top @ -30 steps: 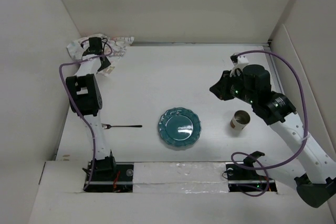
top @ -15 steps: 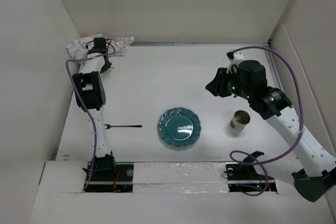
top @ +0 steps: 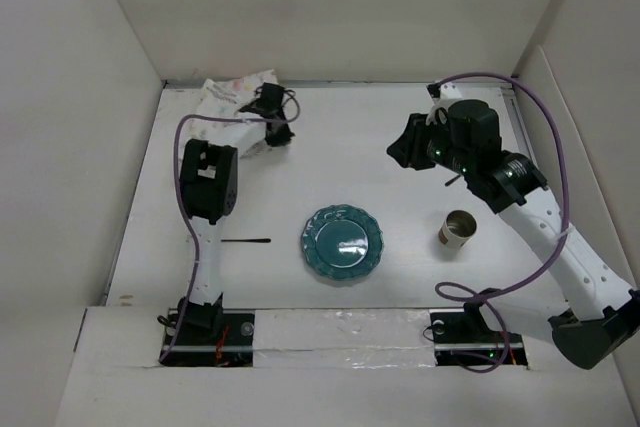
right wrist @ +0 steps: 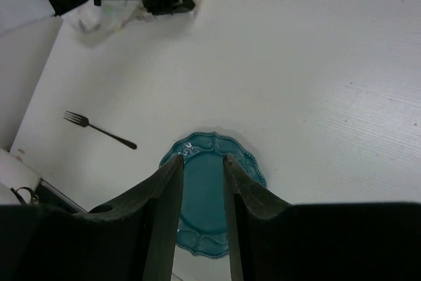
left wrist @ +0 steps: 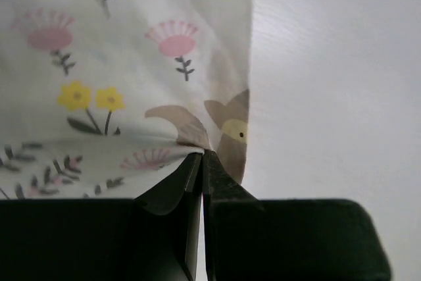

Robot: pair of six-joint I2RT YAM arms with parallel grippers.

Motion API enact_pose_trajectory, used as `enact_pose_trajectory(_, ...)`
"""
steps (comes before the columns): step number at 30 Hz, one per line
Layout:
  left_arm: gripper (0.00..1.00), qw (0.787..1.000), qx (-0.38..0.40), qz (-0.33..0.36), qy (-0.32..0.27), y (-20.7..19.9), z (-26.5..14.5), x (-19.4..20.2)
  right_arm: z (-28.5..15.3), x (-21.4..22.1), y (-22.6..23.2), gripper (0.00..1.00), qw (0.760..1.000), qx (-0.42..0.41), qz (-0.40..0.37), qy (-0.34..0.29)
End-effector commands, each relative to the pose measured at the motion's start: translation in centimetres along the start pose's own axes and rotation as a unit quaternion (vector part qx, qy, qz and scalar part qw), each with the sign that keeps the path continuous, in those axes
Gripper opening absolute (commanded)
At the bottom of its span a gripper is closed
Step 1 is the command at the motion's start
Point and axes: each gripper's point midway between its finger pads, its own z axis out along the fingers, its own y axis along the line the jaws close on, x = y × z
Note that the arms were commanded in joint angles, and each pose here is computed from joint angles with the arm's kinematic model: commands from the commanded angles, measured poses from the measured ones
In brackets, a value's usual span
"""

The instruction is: Set the dinner table for one person

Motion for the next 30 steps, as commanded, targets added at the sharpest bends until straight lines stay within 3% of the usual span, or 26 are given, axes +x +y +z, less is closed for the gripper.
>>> enact_pose_trajectory(1,0.00,0.989,0.146,0.018,0.015,-10.6,-6.4,3.0,0.6,-1.6,-1.2,0.37,0.999,0.023,0.003,-0.032)
enact_pose_trajectory(3,0.00,0.982,0.185,0.035,0.030,-14.0,-8.0,5.2,0.9,-1.3,-2.0,0.38,0.999,0.033,0.012,-0.029)
enact_pose_trajectory(6,0.36,0.976,0.206,0.066,0.019,-16.4,-10.6,5.5,1.5,-0.4,-3.2,0.45,0.998,0.050,0.034,-0.021)
enact_pose_trajectory(9,0.44,0.979,0.191,0.070,0.000,-16.0,-12.2,4.7,2.6,0.9,-4.1,0.56,0.997,0.060,0.048,-0.009)
enact_pose_trajectory(11,0.46,0.979,0.189,0.067,-0.037,-15.2,-14.9,3.3,3.6,2.1,-5.3,0.58,0.995,0.076,0.070,0.003)
enact_pose_trajectory(12,0.40,0.977,0.191,0.066,-0.067,-14.8,-17.2,2.0,4.1,2.4,-5.5,0.44,0.994,0.078,0.075,0.002)
enact_pose_trajectory(14,0.29,0.977,0.186,0.073,-0.071,-13.6,-18.1,2.6,5.5,3.7,-7.0,0.14,0.990,0.093,0.102,0.017)
enact_pose_trajectory(15,0.18,0.976,0.187,0.084,-0.071,-13.4,-18.6,3.2,6.2,3.9,-6.8,0.00,0.991,0.083,0.105,0.018)
enact_pose_trajectory(16,0.15,0.972,0.201,0.094,-0.078,-13.7,-20.5,3.6,6.8,4.2,-7.3,0.00,0.989,0.088,0.116,0.024)
enact_pose_trajectory(20,0.16,0.970,0.173,0.167,-0.047,-12.4,-20.5,8.9,10.0,6.1,-9.6,0.00,0.984,0.120,0.124,0.052)
enact_pose_trajectory(23,0.34,0.965,0.155,0.210,-0.008,-11.9,-19.8,12.4,12.6,7.6,-12.0,0.19,0.974,0.157,0.143,0.079)
enact_pose_trajectory(25,0.44,0.966,0.127,0.226,0.017,-10.8,-18.6,14.3,14.5,8.7,-12.9,0.41,0.968,0.173,0.155,0.100)
enact_pose_trajectory(27,0.54,0.964,0.097,0.248,0.021,-10.3,-17.5,15.7,15.6,9.7,-13.5,0.51,0.962,0.184,0.163,0.119)
enact_pose_trajectory(30,0.61,0.958,0.063,0.279,0.033,-9.7,-16.1,17.6,17.2,10.8,-14.5,0.54,0.953,0.219,0.163,0.133)
